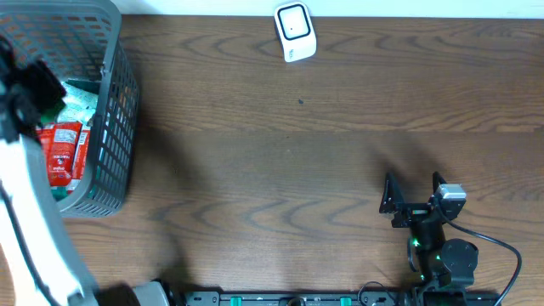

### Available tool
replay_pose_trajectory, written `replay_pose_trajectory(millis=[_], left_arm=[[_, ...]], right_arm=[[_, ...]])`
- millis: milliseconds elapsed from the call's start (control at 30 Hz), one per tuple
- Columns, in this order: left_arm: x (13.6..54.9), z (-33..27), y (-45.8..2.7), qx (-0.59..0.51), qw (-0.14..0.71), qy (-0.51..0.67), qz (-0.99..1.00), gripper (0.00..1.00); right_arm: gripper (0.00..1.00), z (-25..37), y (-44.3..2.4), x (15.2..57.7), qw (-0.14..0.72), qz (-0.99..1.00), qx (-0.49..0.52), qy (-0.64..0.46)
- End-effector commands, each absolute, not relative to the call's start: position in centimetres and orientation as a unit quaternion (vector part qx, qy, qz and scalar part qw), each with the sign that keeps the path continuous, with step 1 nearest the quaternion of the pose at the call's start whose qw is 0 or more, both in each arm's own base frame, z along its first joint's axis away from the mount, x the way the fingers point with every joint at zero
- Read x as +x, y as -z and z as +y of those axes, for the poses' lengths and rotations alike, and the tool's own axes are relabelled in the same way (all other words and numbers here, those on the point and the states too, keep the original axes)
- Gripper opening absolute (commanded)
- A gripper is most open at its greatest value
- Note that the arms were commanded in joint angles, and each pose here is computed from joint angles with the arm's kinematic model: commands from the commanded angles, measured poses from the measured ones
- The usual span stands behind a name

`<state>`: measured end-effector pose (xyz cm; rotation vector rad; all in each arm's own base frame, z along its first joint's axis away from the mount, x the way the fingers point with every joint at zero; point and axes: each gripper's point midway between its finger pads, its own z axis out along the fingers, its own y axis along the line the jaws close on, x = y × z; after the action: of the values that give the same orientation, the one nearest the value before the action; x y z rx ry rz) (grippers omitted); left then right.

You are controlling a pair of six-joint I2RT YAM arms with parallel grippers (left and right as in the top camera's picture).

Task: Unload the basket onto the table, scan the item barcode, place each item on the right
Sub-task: 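Lower the left gripper into the basket and grasp the Knorr jar, then lift the jar out and set it on the table center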

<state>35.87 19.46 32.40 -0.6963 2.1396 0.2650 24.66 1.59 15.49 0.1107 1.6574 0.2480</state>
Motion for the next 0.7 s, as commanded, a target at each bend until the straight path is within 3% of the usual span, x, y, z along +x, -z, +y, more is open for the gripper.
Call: replay_pose_trajectory(millis=[0,133,267,667], left_arm=[[33.5,17.4,-40.2,-0.286,0.528,-0.087,0.795,0.49],[32.3,11.1,-44.2,-0.206,0.584,0.007,0.785,0.49],[31.6,4.8,-44.3,-0.138,0.572,0.102,0.802,0.49],[31.5,-12.5,-32.9,0.034,0.333,0.248,0.909,0.49]], right_arm=[[0.99,1.8,-15.4,24.6,0.666,0.735,0.050,-0.116],[0.99,1.8,-15.4,24.6,0.666,0.735,0.050,-0.116],[0.99,1.8,-15.4,24.6,0.666,0.735,0.050,-0.116],[0.99,1.8,-15.4,24.6,0.666,0.735,0.050,-0.116]])
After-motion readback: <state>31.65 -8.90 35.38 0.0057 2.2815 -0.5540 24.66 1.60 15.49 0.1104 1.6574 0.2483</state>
